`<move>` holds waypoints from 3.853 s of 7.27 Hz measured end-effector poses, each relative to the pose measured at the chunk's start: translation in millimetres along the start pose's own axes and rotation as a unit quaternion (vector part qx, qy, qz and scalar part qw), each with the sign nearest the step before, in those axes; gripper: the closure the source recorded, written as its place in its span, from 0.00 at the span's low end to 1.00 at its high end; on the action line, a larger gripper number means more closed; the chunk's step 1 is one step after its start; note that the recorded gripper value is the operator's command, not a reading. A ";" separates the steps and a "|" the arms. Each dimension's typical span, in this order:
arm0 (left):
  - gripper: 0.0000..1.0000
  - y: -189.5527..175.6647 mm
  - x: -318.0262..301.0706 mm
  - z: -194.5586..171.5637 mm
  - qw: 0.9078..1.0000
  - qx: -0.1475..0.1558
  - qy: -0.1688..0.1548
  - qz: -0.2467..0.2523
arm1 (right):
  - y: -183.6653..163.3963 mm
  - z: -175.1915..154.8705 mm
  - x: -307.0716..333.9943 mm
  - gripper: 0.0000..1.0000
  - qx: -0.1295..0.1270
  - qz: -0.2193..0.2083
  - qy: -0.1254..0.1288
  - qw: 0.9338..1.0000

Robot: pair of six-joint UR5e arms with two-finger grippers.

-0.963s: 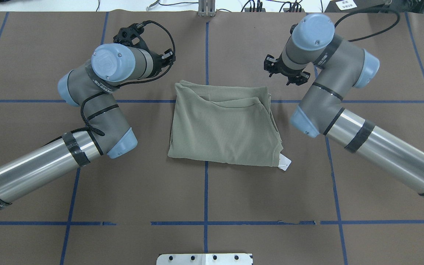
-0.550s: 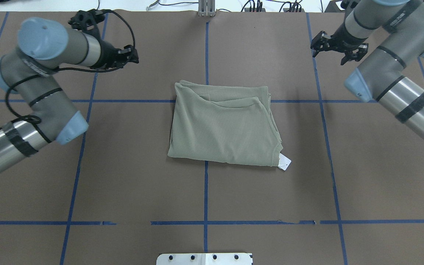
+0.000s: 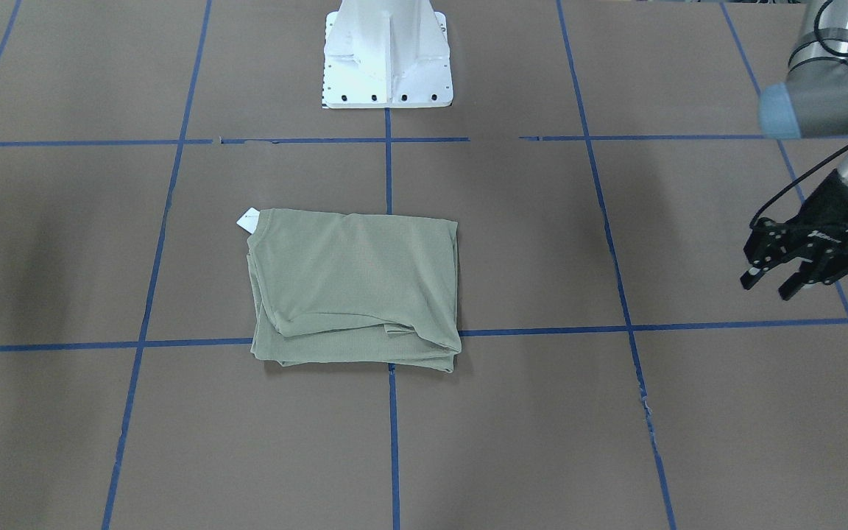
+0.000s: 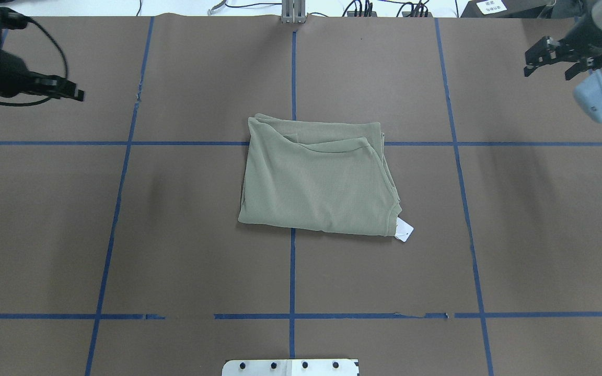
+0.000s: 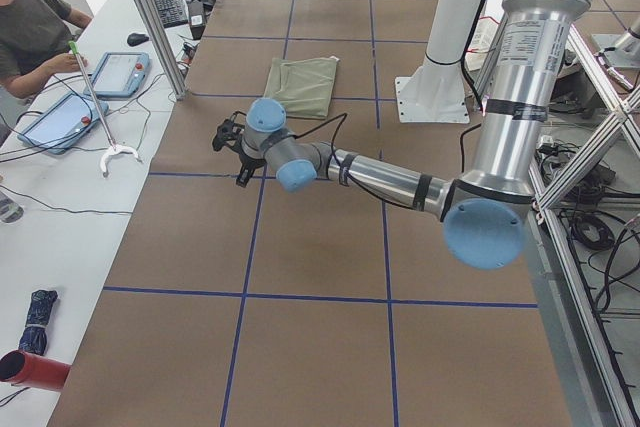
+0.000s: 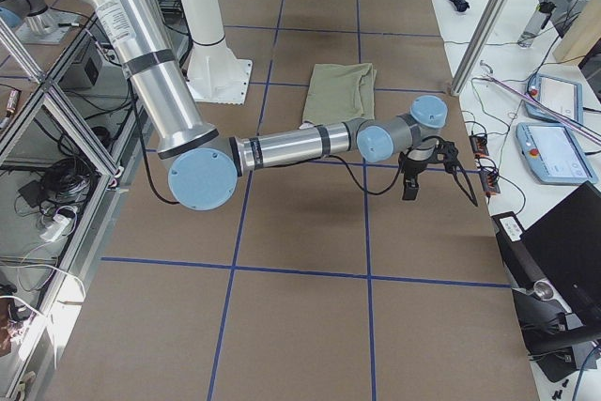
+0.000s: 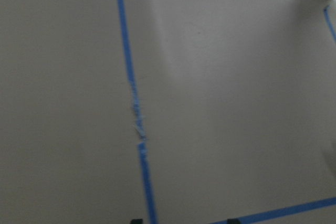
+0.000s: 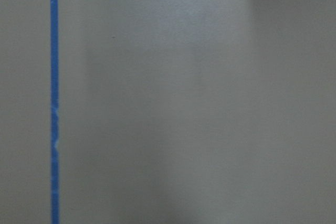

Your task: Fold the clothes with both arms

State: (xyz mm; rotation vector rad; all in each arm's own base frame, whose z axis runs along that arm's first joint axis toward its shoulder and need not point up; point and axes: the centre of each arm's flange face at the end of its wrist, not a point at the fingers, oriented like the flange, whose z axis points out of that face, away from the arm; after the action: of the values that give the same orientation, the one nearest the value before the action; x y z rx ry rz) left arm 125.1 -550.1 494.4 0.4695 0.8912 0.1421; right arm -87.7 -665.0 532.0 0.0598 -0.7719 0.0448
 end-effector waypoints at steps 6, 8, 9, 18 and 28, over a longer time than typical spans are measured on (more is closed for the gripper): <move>0.00 57.8 -158.6 -105.3 0.996 -0.057 -0.063 -0.006 | 76.1 -16.6 92.9 0.00 -0.047 -0.022 -0.007 0.999; 0.00 80.4 -160.0 -114.3 0.996 -0.061 -0.065 -0.016 | 84.9 -19.2 93.6 0.00 -0.047 -0.021 -0.004 0.999; 0.00 87.6 -158.5 -116.8 0.996 -0.062 -0.065 -0.019 | 86.2 -19.3 94.0 0.00 -0.046 -0.023 -0.003 0.999; 0.00 124.0 -150.2 -119.2 0.994 -0.078 -0.039 -0.059 | 116.6 -23.7 88.6 0.00 -0.042 -0.023 -0.006 0.999; 0.00 139.7 -171.5 -103.4 0.985 -0.144 -0.050 -0.084 | 117.0 -35.6 76.8 0.00 -0.028 -0.013 0.001 1.000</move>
State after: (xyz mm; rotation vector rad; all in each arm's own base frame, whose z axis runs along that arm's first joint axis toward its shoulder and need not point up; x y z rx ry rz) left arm -52.4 -444.5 624.6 0.1289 0.7929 0.0902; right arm -15.2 -544.4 564.5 0.0161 -0.7699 -0.0021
